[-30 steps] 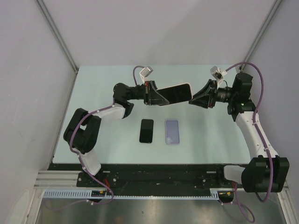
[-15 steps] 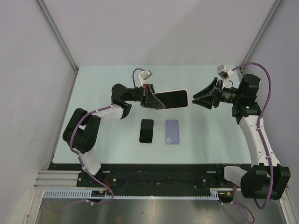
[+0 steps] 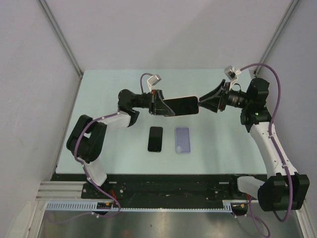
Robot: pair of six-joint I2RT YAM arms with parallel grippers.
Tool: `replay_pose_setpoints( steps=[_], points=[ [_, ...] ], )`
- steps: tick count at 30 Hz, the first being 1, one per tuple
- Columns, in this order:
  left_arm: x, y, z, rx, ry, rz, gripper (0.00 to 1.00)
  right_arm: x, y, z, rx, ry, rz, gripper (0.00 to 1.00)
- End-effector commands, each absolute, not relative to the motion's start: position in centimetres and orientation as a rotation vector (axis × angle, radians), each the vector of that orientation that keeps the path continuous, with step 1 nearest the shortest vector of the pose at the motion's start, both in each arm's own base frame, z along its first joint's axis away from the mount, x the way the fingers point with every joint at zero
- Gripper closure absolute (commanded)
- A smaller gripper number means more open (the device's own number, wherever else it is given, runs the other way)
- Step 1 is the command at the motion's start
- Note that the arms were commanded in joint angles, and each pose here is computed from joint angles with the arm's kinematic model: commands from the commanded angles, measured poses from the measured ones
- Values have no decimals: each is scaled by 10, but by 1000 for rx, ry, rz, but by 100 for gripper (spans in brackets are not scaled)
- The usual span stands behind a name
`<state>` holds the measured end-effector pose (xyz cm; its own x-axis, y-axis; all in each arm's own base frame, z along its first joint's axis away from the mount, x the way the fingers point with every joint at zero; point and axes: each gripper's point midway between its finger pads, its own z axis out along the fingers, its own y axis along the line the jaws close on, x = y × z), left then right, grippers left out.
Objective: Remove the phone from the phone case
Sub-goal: Remove the phone from the phone case.
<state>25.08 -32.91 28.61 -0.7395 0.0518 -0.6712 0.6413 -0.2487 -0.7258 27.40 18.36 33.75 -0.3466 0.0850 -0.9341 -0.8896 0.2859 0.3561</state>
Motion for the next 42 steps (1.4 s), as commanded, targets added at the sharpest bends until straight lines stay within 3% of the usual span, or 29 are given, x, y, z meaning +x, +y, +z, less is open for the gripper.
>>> replay_pose_setpoints(
  steps=[1, 42],
  points=[
    [227, -317, 330, 1041, 1228, -1880, 100, 287, 180, 350, -725, 1523, 1216, 55],
    [225, -315, 336, 1041, 1206, -1870, 100, 284, 173, 330, -753, 1557, 1230, 57]
  ],
)
